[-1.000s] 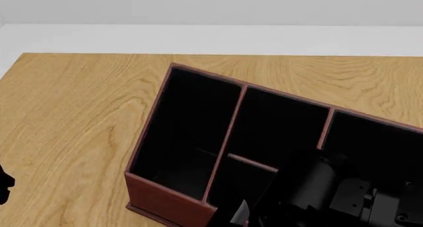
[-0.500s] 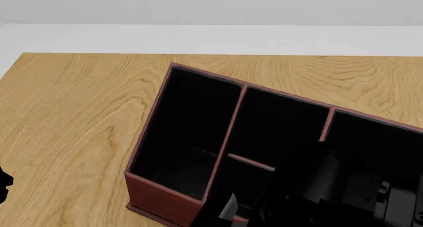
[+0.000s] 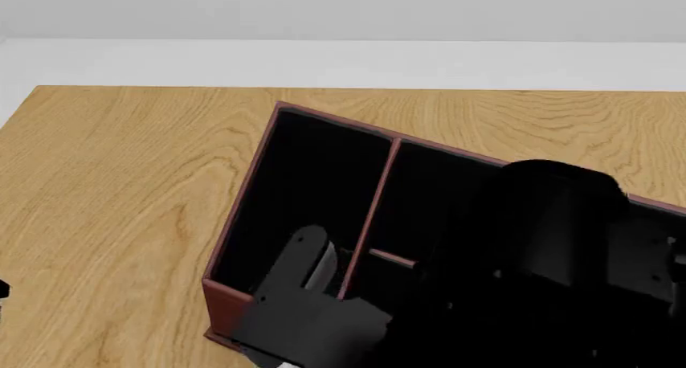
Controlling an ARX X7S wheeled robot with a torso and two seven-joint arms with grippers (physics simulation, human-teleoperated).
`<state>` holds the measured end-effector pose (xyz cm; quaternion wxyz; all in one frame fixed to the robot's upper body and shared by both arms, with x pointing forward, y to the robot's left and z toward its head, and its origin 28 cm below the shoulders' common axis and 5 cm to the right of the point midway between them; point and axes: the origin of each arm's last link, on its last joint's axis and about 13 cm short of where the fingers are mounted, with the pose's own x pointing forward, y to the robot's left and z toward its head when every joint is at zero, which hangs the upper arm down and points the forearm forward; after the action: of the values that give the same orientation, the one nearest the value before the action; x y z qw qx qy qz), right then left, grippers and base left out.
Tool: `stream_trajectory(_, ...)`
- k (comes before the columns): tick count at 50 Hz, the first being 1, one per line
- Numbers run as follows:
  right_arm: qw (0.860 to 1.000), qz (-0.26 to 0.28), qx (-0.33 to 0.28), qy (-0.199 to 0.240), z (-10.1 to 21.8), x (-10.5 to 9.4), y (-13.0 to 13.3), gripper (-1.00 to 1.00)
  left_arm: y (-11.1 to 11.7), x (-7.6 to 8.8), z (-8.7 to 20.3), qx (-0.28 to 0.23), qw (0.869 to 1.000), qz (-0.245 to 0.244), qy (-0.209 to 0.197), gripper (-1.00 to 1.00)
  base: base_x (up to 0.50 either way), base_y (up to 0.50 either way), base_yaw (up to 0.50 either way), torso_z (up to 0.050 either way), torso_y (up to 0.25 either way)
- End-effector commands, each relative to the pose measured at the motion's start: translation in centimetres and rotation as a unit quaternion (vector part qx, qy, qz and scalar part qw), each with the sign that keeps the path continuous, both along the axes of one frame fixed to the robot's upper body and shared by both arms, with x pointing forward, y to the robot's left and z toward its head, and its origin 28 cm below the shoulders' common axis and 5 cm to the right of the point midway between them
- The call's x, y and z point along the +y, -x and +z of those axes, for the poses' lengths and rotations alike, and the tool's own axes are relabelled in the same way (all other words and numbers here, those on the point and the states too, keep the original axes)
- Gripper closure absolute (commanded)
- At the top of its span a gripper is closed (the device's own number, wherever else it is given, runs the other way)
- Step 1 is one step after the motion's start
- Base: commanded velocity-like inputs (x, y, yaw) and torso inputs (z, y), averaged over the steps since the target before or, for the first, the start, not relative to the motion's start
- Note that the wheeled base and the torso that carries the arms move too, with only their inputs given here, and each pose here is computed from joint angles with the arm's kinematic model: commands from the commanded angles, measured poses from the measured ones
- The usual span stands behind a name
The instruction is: Pick up the book and place it in the front compartment of the caddy.
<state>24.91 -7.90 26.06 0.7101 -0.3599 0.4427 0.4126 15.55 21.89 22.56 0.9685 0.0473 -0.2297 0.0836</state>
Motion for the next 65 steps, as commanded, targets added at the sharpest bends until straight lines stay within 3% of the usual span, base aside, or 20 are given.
stream_trajectory(1, 0.996, 0.037, -0.073, -0.046, 3.7, 0.8, 0.5, 1.00, 0.1, -0.1, 0.3, -0.008, 1.000, -0.018, 0.003, -1.00, 0.00, 0.00, 0.00, 0.000, 0.000)
stream_trajectory(20, 0.982, 0.031, -0.167, -0.080, 9.3, 0.4, 0.4, 1.00, 0.0, -0.2, 0.4, -0.009, 1.000, -0.019, 0.002, -1.00, 0.00, 0.00, 0.00, 0.000, 0.001)
stream_trajectory(37, 0.968, 0.036, -0.241, -0.057, 17.2, 1.5, -1.8, 1.00, -0.3, -0.3, 0.7, -0.014, 1.000, -0.025, 0.004, -1.00, 0.00, 0.00, 0.00, 0.000, 0.001)
stream_trajectory(53, 0.963, 0.015, -0.270, 0.016, 23.4, 1.6, -3.8, 1.00, -0.2, -0.3, 0.9, -0.017, 1.000, -0.026, 0.003, -1.00, 0.00, 0.00, 0.00, 0.000, 0.001)
stream_trajectory(59, 0.961, 0.013, -0.268, 0.063, 24.6, 2.7, -5.4, 1.00, -0.2, -0.3, 0.9, -0.017, 0.999, -0.028, 0.005, -1.00, 0.00, 0.00, 0.00, 0.000, 0.000)
stream_trajectory(65, 0.962, 0.012, -0.260, 0.082, 24.6, 3.4, -6.2, 1.00, -0.2, -0.1, 0.9, -0.017, 1.000, -0.025, 0.005, -1.00, 0.00, 0.00, 0.00, 0.000, 0.002)
